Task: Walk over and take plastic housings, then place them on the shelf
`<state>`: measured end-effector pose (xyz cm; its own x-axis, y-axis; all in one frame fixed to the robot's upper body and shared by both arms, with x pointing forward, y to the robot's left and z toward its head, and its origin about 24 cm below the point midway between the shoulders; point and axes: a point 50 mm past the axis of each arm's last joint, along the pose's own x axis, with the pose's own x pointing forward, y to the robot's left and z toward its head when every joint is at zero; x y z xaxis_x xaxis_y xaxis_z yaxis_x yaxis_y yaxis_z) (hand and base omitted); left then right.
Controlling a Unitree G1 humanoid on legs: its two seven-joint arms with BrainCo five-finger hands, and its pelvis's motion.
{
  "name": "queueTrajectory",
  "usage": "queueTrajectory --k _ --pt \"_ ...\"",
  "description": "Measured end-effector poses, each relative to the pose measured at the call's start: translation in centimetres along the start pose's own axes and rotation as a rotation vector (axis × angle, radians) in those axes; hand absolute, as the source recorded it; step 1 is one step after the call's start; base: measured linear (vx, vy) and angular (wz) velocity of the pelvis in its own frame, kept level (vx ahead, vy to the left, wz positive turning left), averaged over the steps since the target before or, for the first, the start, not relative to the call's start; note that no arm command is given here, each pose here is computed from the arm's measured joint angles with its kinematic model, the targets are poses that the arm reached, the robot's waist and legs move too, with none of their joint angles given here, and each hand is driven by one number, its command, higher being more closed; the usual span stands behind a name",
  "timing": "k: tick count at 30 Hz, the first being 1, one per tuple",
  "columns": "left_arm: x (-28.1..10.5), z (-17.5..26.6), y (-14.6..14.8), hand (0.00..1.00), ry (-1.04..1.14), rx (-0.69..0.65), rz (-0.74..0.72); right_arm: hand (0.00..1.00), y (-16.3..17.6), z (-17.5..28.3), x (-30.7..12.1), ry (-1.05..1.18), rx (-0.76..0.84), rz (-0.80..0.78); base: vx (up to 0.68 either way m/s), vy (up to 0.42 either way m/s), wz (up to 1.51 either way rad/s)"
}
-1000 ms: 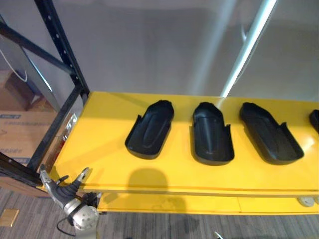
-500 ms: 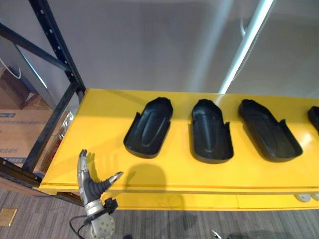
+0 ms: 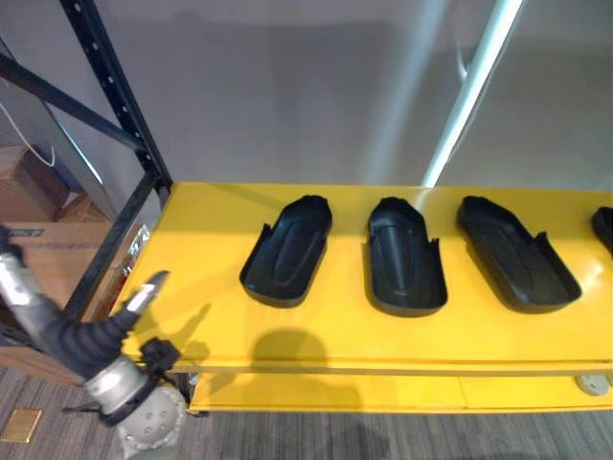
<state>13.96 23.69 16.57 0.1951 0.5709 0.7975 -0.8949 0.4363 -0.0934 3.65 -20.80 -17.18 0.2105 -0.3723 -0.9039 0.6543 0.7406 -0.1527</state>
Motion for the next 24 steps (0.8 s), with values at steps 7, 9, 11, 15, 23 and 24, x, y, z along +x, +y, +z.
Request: queueTrajectory --k 7,9,11,15,23,24 --pt "-0.5 -4.0 3.6 0.00 0.127 0.277 0.189 0.00 -0.4 0.0 0.0 0.000 0.000 -0.011 -0.02 -0.013 0.09" --pt "-1.2 -5.0 4.1 0.00 0.208 0.294 0.220 0.00 -0.5 -0.2 0.0 0.002 -0.007 -0.014 -0.01 -0.032 0.27" --pt "-1.3 -5.1 4.3 0.00 0.224 0.293 0.229 0.00 -0.4 0.0 0.0 -0.003 -0.001 -0.015 -0.01 -0.035 0.16" --pt "-1.5 -5.4 4.9 0.00 0.244 0.300 0.248 0.00 0.0 0.8 0.2 -0.024 0.015 -0.008 0.00 0.000 0.00" --pt "-8.0 -12.0 8.9 0.00 0.698 0.528 0.303 0.00 -0.2 0.8 0.1 -0.030 0.047 -0.019 0.00 0.000 0.00" --pt "-10.1 -13.0 9.2 0.00 0.817 0.548 0.259 0.00 -0.1 0.7 0.0 -0.035 0.060 -0.019 0.00 0.000 0.00"
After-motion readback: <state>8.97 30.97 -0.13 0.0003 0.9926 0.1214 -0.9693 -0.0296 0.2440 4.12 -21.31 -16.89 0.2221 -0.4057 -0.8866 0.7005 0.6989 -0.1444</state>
